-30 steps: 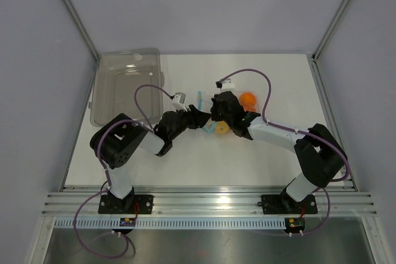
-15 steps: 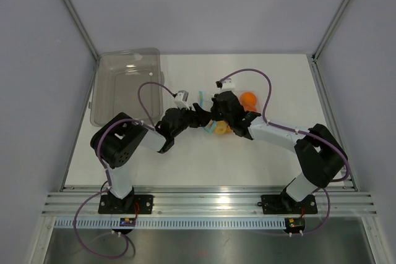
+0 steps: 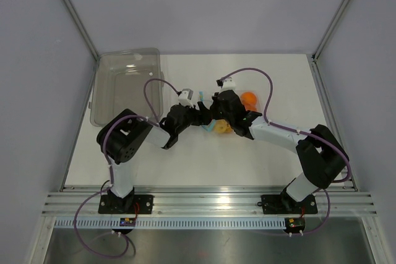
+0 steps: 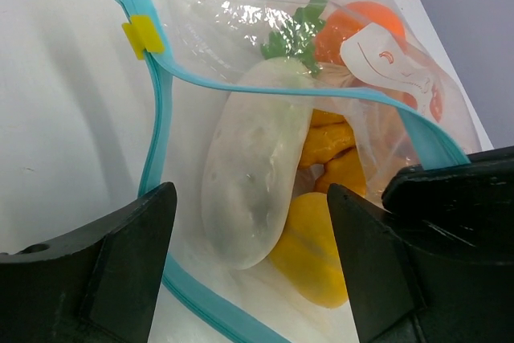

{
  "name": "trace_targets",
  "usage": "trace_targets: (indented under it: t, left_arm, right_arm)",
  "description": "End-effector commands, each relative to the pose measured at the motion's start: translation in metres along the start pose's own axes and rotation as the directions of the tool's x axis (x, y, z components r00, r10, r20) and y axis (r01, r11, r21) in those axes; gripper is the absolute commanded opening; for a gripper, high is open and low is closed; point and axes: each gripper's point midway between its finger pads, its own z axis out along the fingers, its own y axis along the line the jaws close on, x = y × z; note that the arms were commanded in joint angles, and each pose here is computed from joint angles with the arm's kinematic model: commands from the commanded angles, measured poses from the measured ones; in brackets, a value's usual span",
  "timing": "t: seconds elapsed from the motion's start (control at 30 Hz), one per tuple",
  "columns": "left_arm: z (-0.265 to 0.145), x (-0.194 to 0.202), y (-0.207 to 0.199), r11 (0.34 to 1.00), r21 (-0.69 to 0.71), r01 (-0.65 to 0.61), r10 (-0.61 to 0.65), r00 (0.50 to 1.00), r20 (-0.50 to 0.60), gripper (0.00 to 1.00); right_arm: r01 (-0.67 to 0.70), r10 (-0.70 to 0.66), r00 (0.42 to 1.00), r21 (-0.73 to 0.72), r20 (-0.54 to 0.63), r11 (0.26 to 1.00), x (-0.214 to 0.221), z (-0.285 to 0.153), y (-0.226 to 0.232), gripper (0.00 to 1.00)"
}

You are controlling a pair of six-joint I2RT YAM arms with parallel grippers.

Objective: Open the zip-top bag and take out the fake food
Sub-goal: Pick up the fake vegetable from the zipper food storage bag.

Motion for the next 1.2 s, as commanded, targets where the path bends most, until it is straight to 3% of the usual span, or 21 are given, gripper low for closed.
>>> trace_targets:
  t: [0.0,0.37,0.63,0.9,1.17]
  left_arm:
    - [0.013,-0.019,-0.013,0.999,0.040,-0.022,0.019,0.998,0.065,0.80]
    - [0.025,0.003,-0.004,0.993,-0.072,-0.095,0.094,0.995,-0.017,0.79]
    - [0.029,0.010,-0.005,0.997,-0.060,-0.048,0.046,0.998,-0.034,0.58]
    - [0.020,-0.010,-0.023,0.999,-0.007,-0.040,0.040,0.999,0.021,0.46]
    - [0.002,-0.010,-0.033,1.000,0.016,0.001,-0.001,1.000,0.000,0.43]
  right_arm:
    - [-0.029,0.033,0.998,-0.061,0.059,0.998,-0.022,-0.009,0.014,0.00]
    - [-0.031,0.034,0.998,-0.060,0.057,0.998,-0.022,-0.009,0.013,0.00]
    - [-0.034,0.038,0.997,-0.060,0.066,0.998,-0.024,-0.012,0.013,0.00]
    - [-0.027,0.029,0.998,-0.039,0.063,0.999,-0.023,-0.009,0.009,0.00]
    - [-0.025,0.025,0.998,0.003,0.062,1.000,-0.025,-0.004,-0.001,0.00]
